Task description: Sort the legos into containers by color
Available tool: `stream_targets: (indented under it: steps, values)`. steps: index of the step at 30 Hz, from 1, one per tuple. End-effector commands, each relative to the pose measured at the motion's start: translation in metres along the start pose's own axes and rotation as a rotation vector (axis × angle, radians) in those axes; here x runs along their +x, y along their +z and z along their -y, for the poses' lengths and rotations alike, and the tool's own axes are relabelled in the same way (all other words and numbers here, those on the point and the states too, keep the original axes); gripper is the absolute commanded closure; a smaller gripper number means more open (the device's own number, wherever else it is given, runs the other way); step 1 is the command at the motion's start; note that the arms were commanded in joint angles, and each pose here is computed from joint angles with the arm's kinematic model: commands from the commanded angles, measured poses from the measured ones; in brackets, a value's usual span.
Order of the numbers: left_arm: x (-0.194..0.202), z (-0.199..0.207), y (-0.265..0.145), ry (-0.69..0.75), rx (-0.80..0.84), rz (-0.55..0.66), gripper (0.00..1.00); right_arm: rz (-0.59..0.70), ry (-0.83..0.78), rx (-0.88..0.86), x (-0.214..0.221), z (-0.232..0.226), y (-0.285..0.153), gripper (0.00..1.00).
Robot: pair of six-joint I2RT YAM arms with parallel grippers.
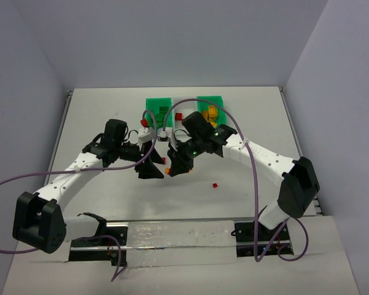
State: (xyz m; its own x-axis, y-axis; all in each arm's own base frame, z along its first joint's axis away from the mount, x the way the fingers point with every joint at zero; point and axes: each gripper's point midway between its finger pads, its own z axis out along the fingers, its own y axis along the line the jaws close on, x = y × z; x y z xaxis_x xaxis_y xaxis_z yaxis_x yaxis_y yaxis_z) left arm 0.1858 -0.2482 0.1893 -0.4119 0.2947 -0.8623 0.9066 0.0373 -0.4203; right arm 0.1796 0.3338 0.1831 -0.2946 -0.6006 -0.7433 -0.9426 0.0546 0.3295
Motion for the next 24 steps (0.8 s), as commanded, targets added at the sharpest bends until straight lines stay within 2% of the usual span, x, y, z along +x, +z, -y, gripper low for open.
stream_targets:
  steps: [1,16,19,24]
  values:
    - [-0.0191,0.0023,-0.0004,0.084,0.016,0.018,0.16,0.037,-0.023,-0.017,-0.0178,-0.0055,-0.0048,1.0]
    - [-0.0212,0.0048,0.0058,0.099,0.044,0.026,0.21,0.051,-0.019,-0.04,-0.0247,-0.0099,-0.0055,1.0]
    - [-0.0207,0.004,0.0066,0.096,0.043,0.026,0.28,0.05,-0.018,-0.039,-0.0247,-0.0096,-0.0054,1.0]
    - [-0.0214,0.0036,0.0071,0.089,0.044,0.031,0.45,0.051,-0.018,-0.043,-0.0254,-0.01,-0.0053,1.0]
